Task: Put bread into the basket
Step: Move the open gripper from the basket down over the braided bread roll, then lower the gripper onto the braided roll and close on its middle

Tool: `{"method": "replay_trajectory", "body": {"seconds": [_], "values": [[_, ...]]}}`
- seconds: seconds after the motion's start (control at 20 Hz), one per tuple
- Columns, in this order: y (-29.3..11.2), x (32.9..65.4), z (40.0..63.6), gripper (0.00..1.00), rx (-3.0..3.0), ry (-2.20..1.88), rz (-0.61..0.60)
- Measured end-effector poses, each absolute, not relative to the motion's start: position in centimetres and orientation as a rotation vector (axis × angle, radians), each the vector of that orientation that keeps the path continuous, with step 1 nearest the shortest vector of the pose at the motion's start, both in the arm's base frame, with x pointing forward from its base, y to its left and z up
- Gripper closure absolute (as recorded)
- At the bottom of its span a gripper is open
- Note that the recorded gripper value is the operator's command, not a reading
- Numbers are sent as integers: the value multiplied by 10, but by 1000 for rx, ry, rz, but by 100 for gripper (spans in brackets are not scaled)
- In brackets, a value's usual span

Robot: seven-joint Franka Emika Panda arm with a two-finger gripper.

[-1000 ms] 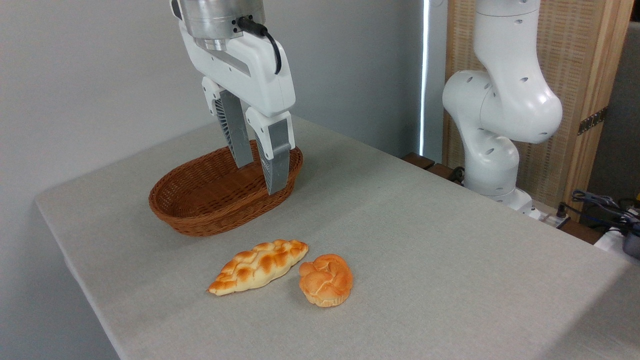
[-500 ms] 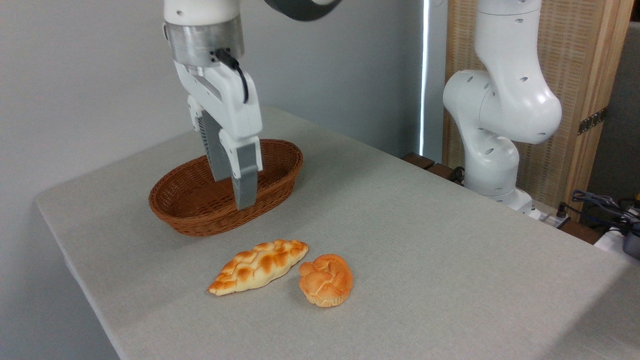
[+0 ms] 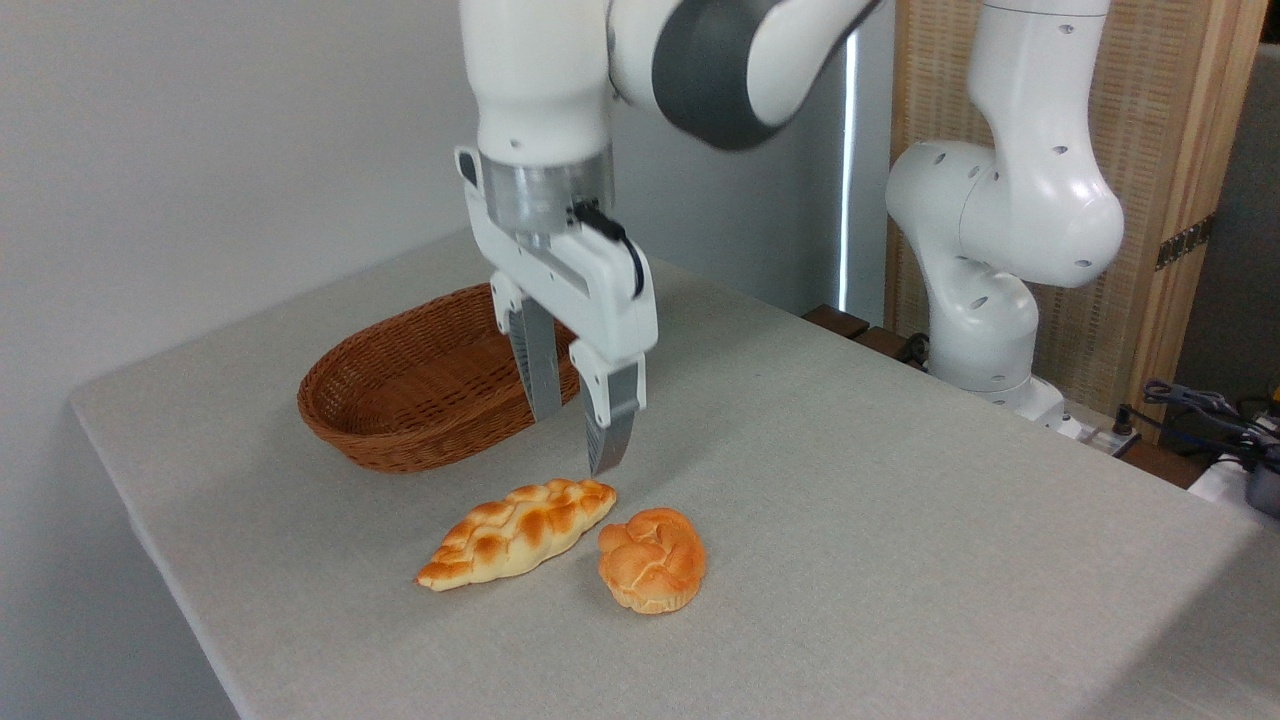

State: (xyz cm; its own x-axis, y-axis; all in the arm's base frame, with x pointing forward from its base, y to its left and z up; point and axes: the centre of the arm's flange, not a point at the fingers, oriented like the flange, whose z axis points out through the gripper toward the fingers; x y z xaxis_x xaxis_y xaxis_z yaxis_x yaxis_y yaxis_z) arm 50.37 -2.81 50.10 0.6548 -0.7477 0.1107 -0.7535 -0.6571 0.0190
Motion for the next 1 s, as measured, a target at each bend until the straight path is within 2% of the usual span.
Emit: {"method": "replay_trajectory", "body": {"seconds": [0.1,0.25,0.55,1.0], "values": [[-27,504,490,0,2808,-1264,161],[-29,510,488,0,2803,-1201,251],[-50,527,460,0,2779,-1146,311],[-73,530,444,1,2755,-1183,283]]}}
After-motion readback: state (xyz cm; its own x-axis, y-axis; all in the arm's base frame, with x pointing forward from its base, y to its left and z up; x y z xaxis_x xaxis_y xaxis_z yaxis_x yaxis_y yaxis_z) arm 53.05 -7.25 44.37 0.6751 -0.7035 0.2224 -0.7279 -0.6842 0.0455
